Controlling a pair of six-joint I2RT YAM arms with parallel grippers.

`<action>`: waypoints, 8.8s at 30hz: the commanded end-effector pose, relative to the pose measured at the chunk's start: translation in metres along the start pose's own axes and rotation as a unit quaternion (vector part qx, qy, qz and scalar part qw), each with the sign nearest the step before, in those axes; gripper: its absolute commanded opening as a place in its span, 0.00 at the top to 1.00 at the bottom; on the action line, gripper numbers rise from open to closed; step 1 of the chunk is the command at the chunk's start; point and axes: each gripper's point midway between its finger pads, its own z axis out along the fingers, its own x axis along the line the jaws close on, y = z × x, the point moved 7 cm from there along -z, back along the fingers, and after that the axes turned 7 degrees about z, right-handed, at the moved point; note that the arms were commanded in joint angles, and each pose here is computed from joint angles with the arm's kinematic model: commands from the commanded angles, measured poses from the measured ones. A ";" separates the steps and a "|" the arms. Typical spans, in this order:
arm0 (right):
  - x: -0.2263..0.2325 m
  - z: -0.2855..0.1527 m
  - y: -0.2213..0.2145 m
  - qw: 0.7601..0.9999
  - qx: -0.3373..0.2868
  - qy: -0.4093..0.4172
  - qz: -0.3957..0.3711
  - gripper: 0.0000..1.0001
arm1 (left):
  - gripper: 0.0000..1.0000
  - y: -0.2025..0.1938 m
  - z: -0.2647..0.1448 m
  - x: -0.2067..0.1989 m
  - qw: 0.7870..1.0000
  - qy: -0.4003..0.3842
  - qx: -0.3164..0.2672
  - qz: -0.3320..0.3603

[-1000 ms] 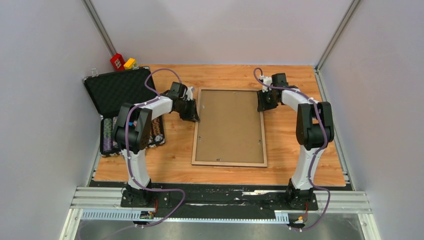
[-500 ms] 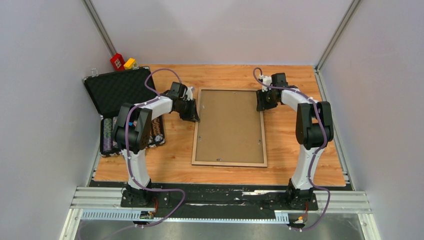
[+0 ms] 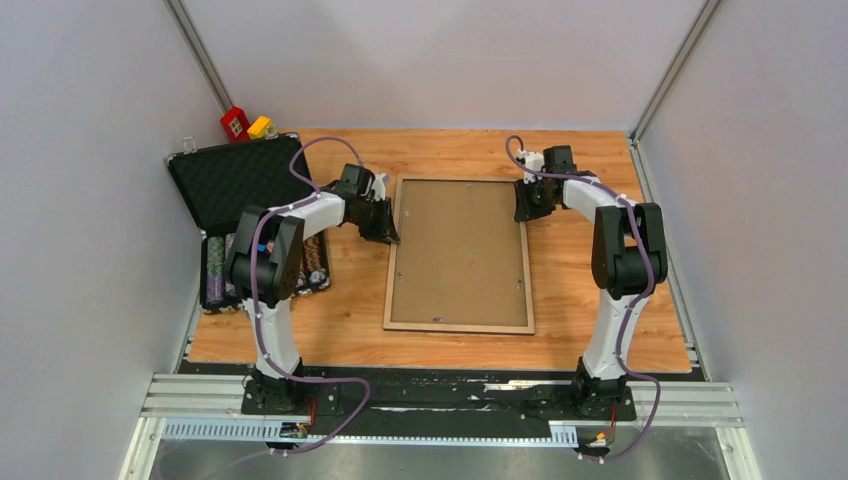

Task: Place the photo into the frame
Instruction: Install the photo frame at the center of the board.

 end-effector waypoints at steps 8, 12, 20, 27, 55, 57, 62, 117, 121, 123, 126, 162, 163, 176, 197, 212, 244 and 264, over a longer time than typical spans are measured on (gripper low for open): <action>0.003 -0.012 0.018 0.999 -0.037 0.003 -0.026 0.58 | 1.00 -0.008 0.001 -0.009 0.999 -0.033 0.024 0.007; 0.010 -0.020 0.016 0.999 -0.040 0.013 -0.004 0.50 | 1.00 -0.008 0.000 -0.010 0.999 -0.033 0.020 0.005; 0.018 -0.043 -0.008 0.999 -0.028 0.006 0.016 0.45 | 1.00 -0.007 -0.004 -0.011 1.000 -0.023 0.002 -0.002; 0.033 -0.070 -0.051 1.000 -0.002 0.024 0.010 0.36 | 1.00 -0.007 -0.003 -0.010 1.000 -0.024 0.001 -0.004; 0.064 -0.077 -0.126 0.997 0.067 0.041 -0.006 0.40 | 1.00 -0.007 0.006 -0.005 0.999 -0.034 0.001 0.008; 0.062 -0.076 -0.127 0.997 0.066 0.033 -0.009 0.41 | 1.00 -0.007 0.006 -0.005 0.999 -0.033 0.001 0.007; 0.062 -0.075 -0.128 0.998 0.065 0.020 -0.015 0.42 | 1.00 -0.007 0.006 -0.005 0.999 -0.034 0.001 0.006; 0.058 -0.073 -0.137 0.981 0.106 0.072 -0.147 0.59 | 1.00 -0.008 0.006 0.007 0.999 -0.036 0.006 -0.019; 0.056 -0.074 -0.132 0.981 0.102 0.069 -0.152 0.59 | 1.00 -0.008 0.006 0.008 0.999 -0.035 0.007 -0.021; 0.055 -0.075 -0.127 0.983 0.097 0.067 -0.138 0.59 | 1.00 -0.008 0.006 0.007 0.999 -0.035 0.007 -0.021; 0.053 -0.076 -0.113 0.990 0.081 0.068 -0.092 0.59 | 1.00 -0.008 0.005 0.007 0.999 -0.036 0.007 -0.020; 0.006 -0.029 -0.043 0.990 0.044 0.044 0.126 0.66 | 1.00 -0.005 0.004 0.004 0.999 -0.054 0.002 -0.007; 0.006 -0.028 -0.043 0.990 0.043 0.042 0.127 0.69 | 1.00 -0.005 0.004 0.004 0.998 -0.055 0.001 -0.006; -0.018 -0.038 -0.053 0.990 0.034 0.019 0.137 0.97 | 0.59 0.003 -0.006 -0.009 0.995 -0.095 -0.011 0.015; -0.029 -0.070 -0.092 0.988 0.031 0.009 0.149 0.99 | 0.04 0.058 0.017 -0.026 0.996 -0.006 -0.005 0.094; -0.032 -0.065 -0.095 0.985 0.034 0.025 0.168 0.98 | 0.16 0.064 0.040 -0.045 0.995 0.033 -0.002 0.091; -0.032 -0.066 -0.097 0.984 0.032 0.040 0.173 0.97 | 0.38 0.044 0.069 -0.050 0.989 0.089 0.019 0.115; -0.034 -0.066 -0.098 0.983 0.033 0.042 0.178 0.97 | 0.45 0.034 0.074 -0.045 0.985 0.101 0.031 0.134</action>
